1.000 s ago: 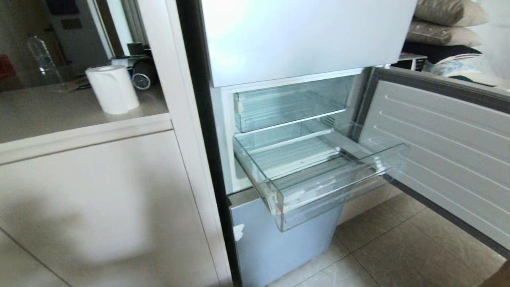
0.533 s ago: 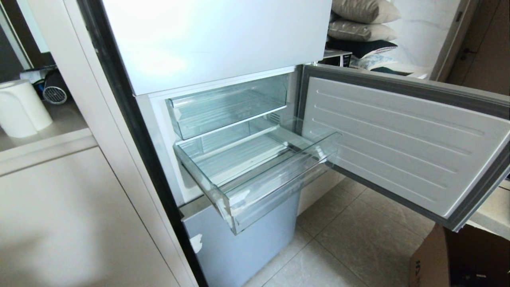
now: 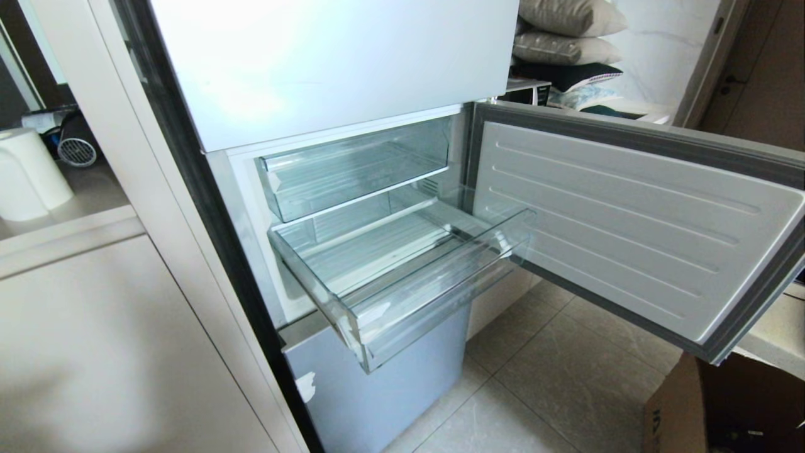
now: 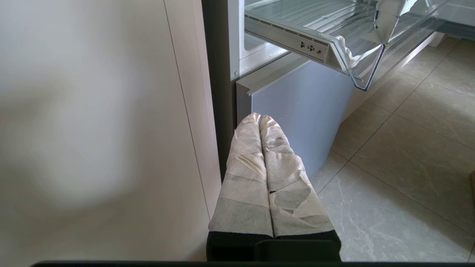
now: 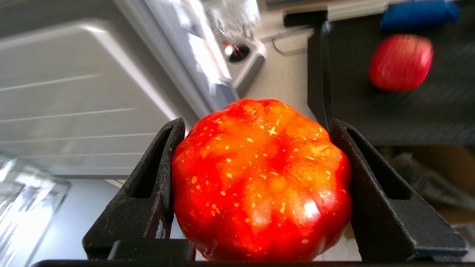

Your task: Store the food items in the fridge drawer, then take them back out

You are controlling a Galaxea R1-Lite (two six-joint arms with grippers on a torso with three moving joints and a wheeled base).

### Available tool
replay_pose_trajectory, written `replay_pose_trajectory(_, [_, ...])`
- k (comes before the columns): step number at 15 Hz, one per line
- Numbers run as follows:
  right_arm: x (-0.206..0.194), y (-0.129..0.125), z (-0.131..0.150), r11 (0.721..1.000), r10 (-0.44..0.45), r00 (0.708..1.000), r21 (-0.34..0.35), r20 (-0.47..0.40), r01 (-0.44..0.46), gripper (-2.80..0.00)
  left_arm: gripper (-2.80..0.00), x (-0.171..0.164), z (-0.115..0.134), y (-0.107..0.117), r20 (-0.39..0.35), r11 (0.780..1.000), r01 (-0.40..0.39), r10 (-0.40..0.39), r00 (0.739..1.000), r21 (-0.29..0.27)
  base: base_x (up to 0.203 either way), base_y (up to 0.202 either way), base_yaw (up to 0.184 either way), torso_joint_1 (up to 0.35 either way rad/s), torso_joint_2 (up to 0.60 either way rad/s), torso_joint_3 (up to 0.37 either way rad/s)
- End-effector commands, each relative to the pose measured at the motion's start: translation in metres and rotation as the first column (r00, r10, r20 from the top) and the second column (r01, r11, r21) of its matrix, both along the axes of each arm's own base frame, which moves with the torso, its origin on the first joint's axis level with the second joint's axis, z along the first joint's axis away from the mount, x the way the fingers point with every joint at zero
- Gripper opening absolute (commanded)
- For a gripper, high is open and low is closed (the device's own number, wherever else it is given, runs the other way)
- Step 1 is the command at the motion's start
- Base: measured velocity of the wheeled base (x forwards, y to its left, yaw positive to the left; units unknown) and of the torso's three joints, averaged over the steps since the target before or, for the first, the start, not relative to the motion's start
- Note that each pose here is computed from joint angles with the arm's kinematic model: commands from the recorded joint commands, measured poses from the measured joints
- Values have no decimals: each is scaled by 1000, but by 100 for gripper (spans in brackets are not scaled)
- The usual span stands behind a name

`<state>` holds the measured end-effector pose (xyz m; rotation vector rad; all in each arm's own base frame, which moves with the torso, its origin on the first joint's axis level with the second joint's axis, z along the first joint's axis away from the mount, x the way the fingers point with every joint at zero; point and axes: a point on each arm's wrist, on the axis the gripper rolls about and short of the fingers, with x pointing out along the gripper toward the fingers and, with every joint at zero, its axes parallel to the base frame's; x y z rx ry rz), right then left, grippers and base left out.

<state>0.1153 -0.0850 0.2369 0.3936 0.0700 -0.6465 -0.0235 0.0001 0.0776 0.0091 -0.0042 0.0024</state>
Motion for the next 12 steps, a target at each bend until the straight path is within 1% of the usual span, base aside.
replay_pose_trajectory(1, [20,-32,-32,996,-27,997,80,-76,33,-280,-280,0,0,0,0,1000,-1,1,1000,0,0,0,0,0,0,0])
replay_pose_trajectory(4, [25,-75,-65,991,-30,991,124,-132,46,-280,-280,0,0,0,0,1000,-1,1,1000,0,0,0,0,0,0,0])
replay_pose_trajectory(6, [29,-103,-85,987,-34,987,151,-154,58,-280,-280,0,0,0,0,1000,-1,1,1000,0,0,0,0,0,0,0])
replay_pose_trajectory(7, [31,-116,-96,986,-42,986,152,-164,68,-280,-280,0,0,0,0,1000,-1,1,1000,0,0,0,0,0,0,0])
replay_pose_trajectory(9, [33,-142,-116,987,-66,984,133,-166,89,-280,-280,0,0,0,0,1000,-1,1,1000,0,0,0,0,0,0,0])
replay_pose_trajectory(11, [29,-166,-128,989,-85,986,107,-141,100,-280,-280,0,0,0,0,1000,-1,1,1000,0,0,0,0,0,0,0])
replay_pose_trajectory(12, [27,-178,-129,989,-98,986,94,-132,110,-280,-280,0,0,0,0,1000,-1,1,1000,0,0,0,0,0,0,0])
